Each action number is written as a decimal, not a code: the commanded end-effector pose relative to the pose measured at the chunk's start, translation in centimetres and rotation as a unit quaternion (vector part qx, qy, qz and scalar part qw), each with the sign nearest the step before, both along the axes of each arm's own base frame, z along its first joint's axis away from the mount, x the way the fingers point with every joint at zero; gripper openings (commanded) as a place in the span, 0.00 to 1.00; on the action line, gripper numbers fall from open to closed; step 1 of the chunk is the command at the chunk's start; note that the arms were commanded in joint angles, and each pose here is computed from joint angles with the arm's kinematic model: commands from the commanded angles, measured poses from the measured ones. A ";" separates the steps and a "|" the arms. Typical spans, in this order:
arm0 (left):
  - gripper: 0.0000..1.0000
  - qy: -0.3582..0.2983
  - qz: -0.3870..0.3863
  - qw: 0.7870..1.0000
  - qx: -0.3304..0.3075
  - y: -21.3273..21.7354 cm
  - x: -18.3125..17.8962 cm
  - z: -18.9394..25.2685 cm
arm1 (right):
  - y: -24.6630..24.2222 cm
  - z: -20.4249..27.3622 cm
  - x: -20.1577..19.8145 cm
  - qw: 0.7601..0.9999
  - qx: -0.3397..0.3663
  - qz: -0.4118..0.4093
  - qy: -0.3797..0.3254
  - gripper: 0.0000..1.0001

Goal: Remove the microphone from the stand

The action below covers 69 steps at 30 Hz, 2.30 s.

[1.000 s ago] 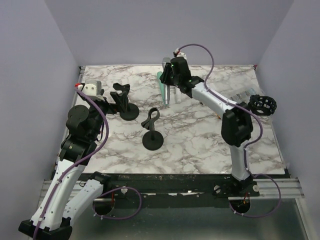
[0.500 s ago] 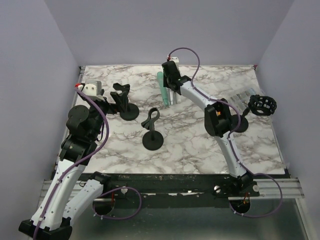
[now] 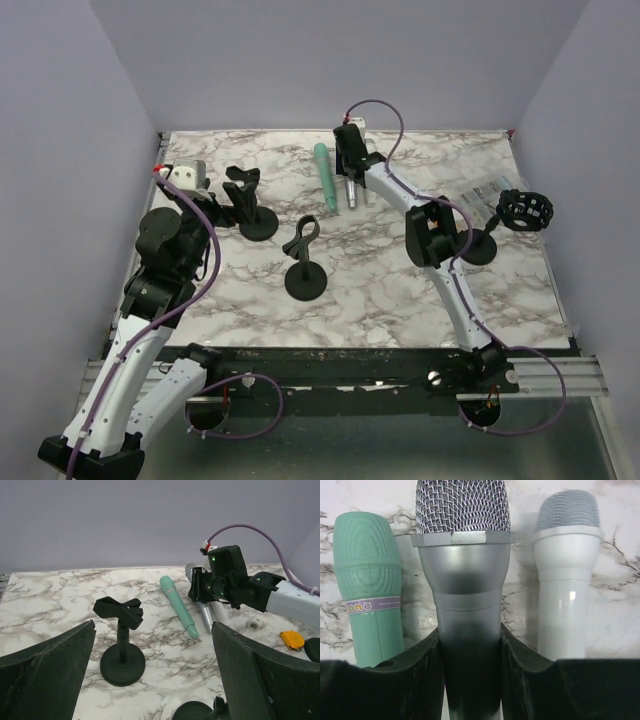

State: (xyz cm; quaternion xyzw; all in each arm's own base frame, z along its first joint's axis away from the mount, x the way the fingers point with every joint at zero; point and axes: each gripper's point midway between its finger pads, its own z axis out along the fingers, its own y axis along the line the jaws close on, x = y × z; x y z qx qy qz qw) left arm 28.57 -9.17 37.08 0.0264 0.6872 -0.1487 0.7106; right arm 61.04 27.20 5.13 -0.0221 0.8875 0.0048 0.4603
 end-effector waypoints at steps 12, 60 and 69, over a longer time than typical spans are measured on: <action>0.99 0.000 -0.009 1.000 -0.001 -0.5 0.2 0.0 | 0.1 -2.9 0.7 1.000 -0.010 -0.004 0.008 0.49; 0.98 -0.023 -0.057 0.998 -0.025 -1.9 -1.7 1.5 | -28.0 33.3 -28.3 0.934 -0.118 -0.312 -0.126 0.81; 0.98 -0.021 -0.066 0.997 -0.026 -2.4 -1.7 1.5 | -33.2 29.4 -27.9 0.920 -0.142 -0.359 -0.073 0.66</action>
